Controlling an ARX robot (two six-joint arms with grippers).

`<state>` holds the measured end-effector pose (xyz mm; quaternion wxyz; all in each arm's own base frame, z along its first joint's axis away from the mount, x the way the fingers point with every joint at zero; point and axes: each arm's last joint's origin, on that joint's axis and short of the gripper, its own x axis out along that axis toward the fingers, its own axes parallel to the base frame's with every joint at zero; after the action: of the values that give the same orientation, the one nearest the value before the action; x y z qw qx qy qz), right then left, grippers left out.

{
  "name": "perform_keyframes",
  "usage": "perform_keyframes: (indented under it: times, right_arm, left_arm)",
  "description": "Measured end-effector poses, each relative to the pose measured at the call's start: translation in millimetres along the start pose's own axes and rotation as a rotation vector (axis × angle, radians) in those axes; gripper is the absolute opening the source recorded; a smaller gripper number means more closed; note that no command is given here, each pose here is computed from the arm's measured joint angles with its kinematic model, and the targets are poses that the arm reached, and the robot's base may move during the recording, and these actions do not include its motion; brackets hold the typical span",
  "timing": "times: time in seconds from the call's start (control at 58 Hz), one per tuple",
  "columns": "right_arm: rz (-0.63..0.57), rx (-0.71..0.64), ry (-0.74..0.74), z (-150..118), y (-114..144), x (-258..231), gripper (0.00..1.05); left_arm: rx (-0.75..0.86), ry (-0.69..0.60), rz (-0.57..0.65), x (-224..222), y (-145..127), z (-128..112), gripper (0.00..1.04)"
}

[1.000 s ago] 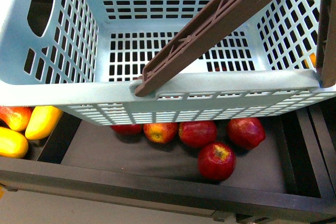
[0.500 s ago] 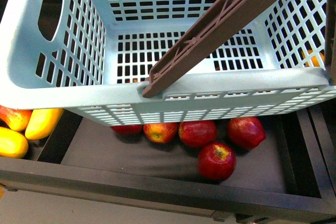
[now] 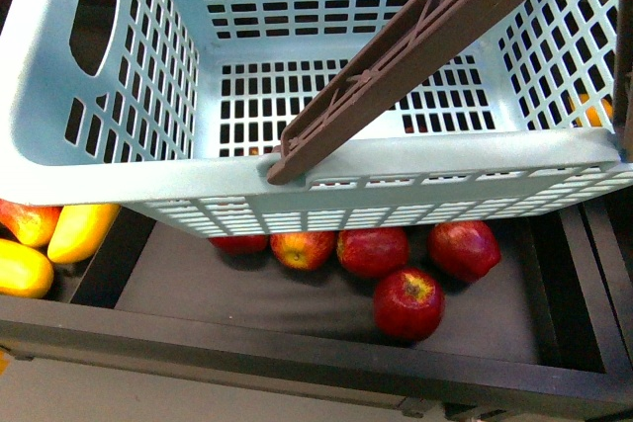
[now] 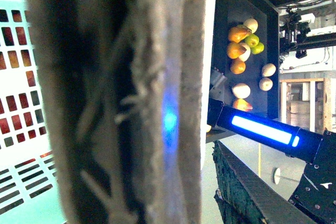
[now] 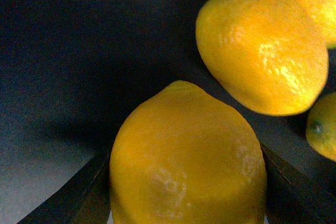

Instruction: Pick lemon and mango into basket

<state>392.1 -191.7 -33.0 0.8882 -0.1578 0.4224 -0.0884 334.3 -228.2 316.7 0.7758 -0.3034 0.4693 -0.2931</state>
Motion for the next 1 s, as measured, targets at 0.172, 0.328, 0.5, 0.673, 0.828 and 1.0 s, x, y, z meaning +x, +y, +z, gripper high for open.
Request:
perform_keyframes:
  times: [0.172,0.328,0.5,0.673,0.828,1.0]
  right_arm:
    - [0.001,0.110,-0.069,8,-18,-43,0.65]
    - [0.068,0.254,-0.205,24,-28,-113,0.65]
    - [0.193,0.397,-0.445,54,-21,-228,0.65]
    - [0.258,0.409,-0.632,81,-2,-301,0.65]
    - [0.330,0.414,-0.761,102,23,-344,0.65]
    - [0.394,0.394,-0.787,113,63,-355,0.65]
  left_arm:
    - [0.000,0.000,0.000,0,0,0,0.28]
    - [0.000,0.000,0.000,0,0,0,0.28]
    - [0.000,-0.001,0.001,0,0,0,0.28]
    - [0.000,0.000,0.000,0,0,0,0.28]
    - [0.000,-0.001,0.001,0,0,0,0.28]
    - [0.000,0.000,0.000,0,0,0,0.28]
